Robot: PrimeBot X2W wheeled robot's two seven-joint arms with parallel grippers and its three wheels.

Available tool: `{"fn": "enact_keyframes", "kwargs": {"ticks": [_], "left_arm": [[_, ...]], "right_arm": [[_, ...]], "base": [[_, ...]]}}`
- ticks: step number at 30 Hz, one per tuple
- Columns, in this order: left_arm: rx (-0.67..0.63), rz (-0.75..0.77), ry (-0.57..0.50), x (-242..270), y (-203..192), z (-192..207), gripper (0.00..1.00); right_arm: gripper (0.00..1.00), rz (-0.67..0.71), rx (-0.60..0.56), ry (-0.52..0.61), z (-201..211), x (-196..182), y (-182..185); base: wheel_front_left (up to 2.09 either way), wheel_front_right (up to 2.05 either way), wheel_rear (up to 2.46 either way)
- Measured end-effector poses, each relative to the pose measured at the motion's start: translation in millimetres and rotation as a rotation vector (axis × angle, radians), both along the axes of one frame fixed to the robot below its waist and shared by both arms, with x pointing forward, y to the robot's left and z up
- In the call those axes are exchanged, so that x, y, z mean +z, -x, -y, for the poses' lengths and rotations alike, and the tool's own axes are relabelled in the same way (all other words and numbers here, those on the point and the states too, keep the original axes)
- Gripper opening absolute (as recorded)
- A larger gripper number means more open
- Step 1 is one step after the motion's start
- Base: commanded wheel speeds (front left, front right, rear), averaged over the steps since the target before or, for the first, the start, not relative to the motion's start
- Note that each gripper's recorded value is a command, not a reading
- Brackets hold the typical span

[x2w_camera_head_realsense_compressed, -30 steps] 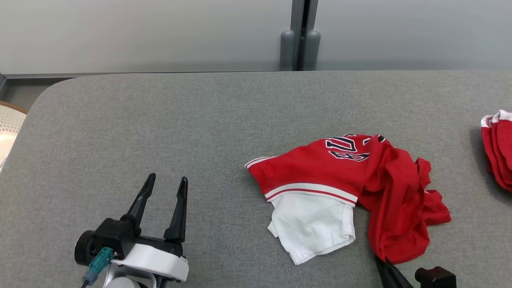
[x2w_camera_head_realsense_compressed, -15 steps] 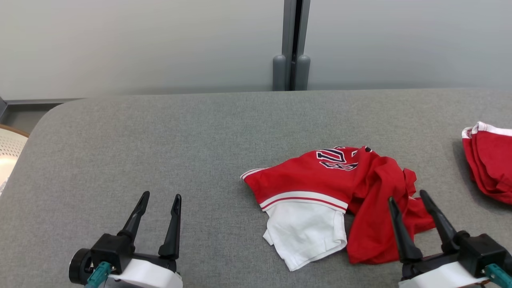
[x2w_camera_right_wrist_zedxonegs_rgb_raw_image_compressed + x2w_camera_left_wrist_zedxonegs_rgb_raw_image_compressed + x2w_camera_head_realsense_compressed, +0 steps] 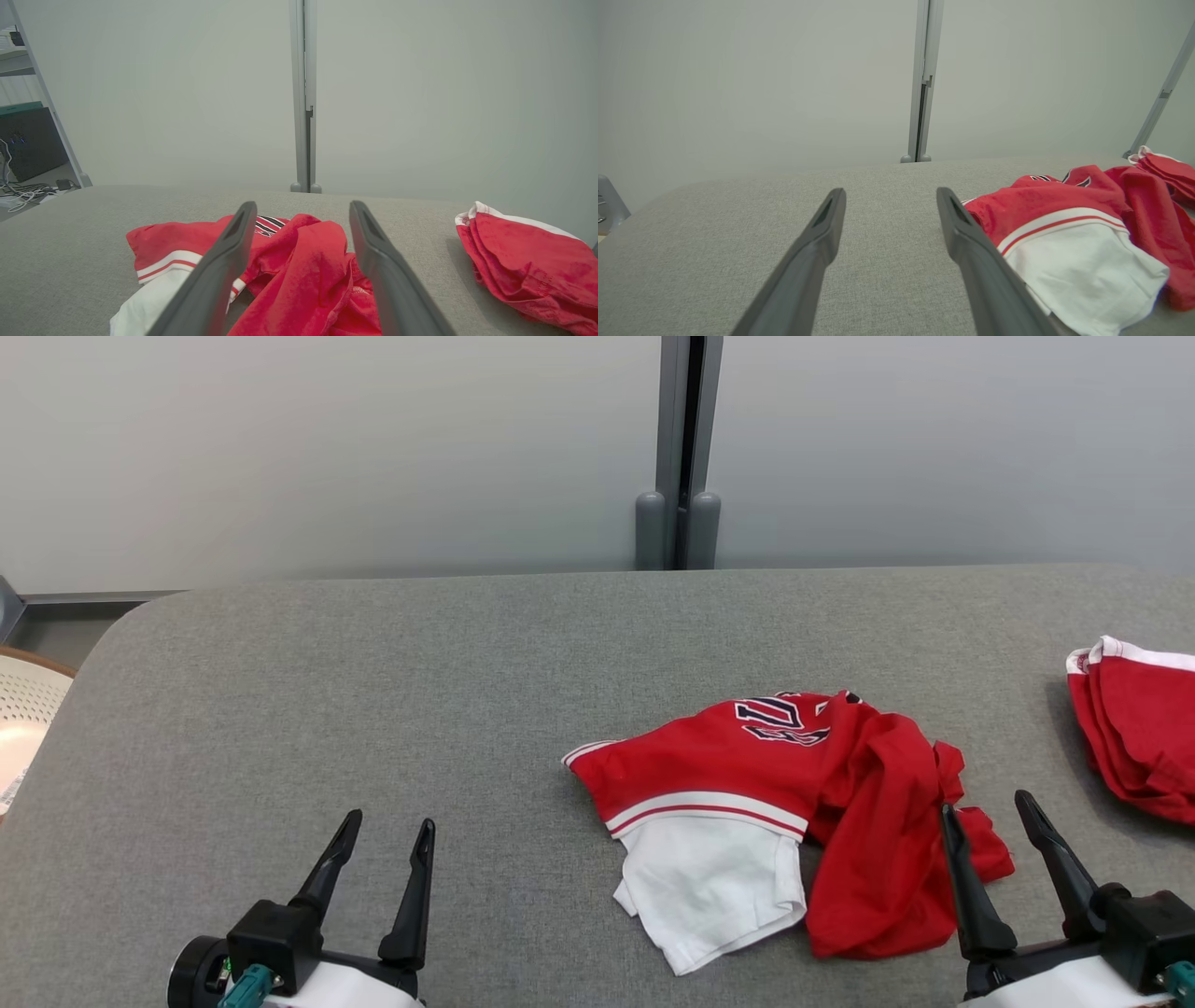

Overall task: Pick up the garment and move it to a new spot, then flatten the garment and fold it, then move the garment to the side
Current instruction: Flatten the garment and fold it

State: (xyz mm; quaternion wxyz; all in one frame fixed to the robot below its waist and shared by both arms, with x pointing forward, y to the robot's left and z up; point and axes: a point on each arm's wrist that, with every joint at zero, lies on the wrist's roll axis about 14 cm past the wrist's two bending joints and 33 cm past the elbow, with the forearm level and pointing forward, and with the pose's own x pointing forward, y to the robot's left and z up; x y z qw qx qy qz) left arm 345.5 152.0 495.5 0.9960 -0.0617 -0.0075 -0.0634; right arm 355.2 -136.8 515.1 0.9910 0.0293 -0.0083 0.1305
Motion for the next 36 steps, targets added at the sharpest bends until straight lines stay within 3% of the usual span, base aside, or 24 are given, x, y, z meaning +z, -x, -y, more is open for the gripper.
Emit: {"fn": "enact_keyframes", "kwargs": {"ticks": [11, 18, 26, 34, 35, 36], "left_arm": [[-0.049, -0.018, 0.015, -1.7, -0.8, 15.0, 1.00], [-0.229, -0.085, 0.057, -9.0, -14.7, 72.4, 1.00], [-0.418, -0.297, 0.095, -56.4, -26.3, 133.3, 1.00], [-0.395, -0.397, 0.108, -93.8, -55.1, 136.4, 1.00], [-0.398, -0.410, 0.111, -97.3, -57.2, 138.2, 0.91], [-0.403, -0.420, 0.111, -100.5, -59.2, 140.0, 0.47]], "right_arm": [[1.00, -0.016, 0.004, -0.009, -2.4, -4.3, -1.8], [1.00, -0.035, 0.008, -0.011, -3.5, -10.6, -11.8], [1.00, -0.072, -0.011, -0.010, 2.8, -23.4, -22.9], [1.00, -0.104, -0.072, -0.014, 21.4, -37.3, -27.8], [1.00, -0.110, -0.078, -0.015, 22.8, -39.5, -27.5], [1.00, -0.114, -0.083, -0.016, 23.9, -41.5, -27.2]], "base": [[0.00, 0.00, 0.00], [0.00, 0.00, 0.00], [0.00, 0.00, 0.00], [0.00, 0.00, 0.00], [0.00, 0.00, 0.00], [0.00, 0.00, 0.00]]}}
